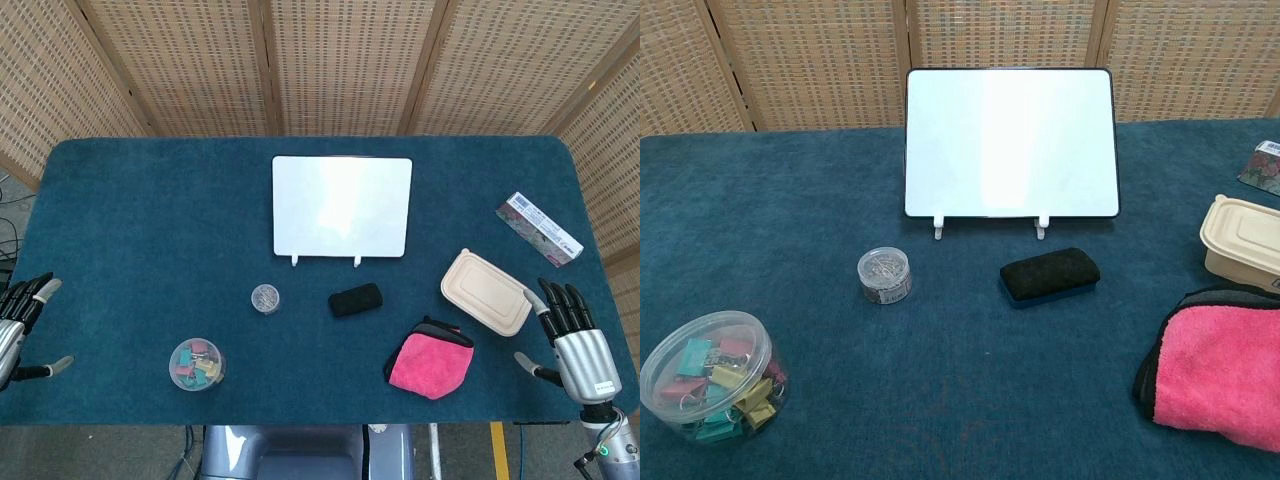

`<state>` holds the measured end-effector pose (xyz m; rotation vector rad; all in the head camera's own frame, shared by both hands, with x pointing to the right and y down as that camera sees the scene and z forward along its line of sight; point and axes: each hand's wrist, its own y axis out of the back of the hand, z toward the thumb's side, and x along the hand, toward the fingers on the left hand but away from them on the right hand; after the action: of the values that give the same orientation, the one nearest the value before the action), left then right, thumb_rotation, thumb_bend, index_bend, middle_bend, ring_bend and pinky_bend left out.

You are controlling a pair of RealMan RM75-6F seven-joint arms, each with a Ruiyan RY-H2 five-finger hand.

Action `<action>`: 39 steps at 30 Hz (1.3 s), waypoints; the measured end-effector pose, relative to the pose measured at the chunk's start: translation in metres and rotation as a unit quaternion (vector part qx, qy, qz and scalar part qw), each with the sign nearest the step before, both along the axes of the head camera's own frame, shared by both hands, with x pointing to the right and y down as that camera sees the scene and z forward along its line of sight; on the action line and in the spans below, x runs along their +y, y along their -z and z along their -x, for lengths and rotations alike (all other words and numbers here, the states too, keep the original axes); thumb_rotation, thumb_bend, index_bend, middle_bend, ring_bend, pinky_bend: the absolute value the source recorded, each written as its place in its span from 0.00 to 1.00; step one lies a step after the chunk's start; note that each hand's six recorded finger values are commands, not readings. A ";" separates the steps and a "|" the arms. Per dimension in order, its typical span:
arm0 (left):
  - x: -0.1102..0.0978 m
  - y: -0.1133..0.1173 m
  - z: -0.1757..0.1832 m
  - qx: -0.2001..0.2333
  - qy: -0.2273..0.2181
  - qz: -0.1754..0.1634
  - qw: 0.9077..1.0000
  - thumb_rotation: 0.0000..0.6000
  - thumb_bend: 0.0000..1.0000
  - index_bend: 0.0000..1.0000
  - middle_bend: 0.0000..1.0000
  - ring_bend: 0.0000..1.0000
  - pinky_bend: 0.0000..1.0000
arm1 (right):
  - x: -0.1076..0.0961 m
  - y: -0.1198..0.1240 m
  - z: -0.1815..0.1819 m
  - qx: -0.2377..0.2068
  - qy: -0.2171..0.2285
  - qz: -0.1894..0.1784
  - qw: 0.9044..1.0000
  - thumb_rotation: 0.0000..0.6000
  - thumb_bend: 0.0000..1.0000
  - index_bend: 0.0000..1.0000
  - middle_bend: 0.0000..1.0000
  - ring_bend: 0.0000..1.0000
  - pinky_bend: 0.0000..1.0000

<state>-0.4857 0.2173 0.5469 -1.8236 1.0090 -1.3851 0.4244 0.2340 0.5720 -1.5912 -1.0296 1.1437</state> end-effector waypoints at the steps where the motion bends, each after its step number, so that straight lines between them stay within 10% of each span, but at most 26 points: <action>1: 0.001 0.000 0.000 0.000 -0.001 0.000 1.000 1.00 0.00 0.00 0.00 0.00 0.00 | 0.002 0.002 0.000 -0.002 -0.005 0.004 1.000 1.00 0.00 0.07 0.00 0.00 0.02; 7: 0.000 -0.001 -0.002 0.002 0.001 -0.002 1.000 1.00 0.00 0.00 0.00 0.00 0.00 | 0.003 0.005 0.000 -0.001 -0.010 0.019 1.000 1.00 0.00 0.07 0.00 0.00 0.02; 19: -0.006 -0.006 -0.002 -0.005 0.009 -0.004 1.000 1.00 0.00 0.00 0.00 0.00 0.00 | -0.058 -0.013 0.096 -0.043 0.167 0.085 0.981 1.00 0.00 0.07 0.02 0.00 0.03; 30: -0.014 -0.020 0.003 -0.015 0.025 0.020 0.999 1.00 0.00 0.00 0.00 0.00 0.00 | -0.090 -0.076 0.198 0.046 0.286 0.160 0.944 1.00 0.00 0.11 0.09 0.02 0.11; 39: -0.022 -0.033 0.009 -0.022 0.040 0.038 0.998 1.00 0.00 0.00 0.00 0.00 0.00 | -0.108 -0.116 0.243 0.079 0.309 0.151 0.936 1.00 0.00 0.17 0.18 0.11 0.25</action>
<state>-0.4946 0.1951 0.5799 -1.8176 1.0283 -1.5236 0.1809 0.1263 0.6880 -1.8420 -0.2067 0.9868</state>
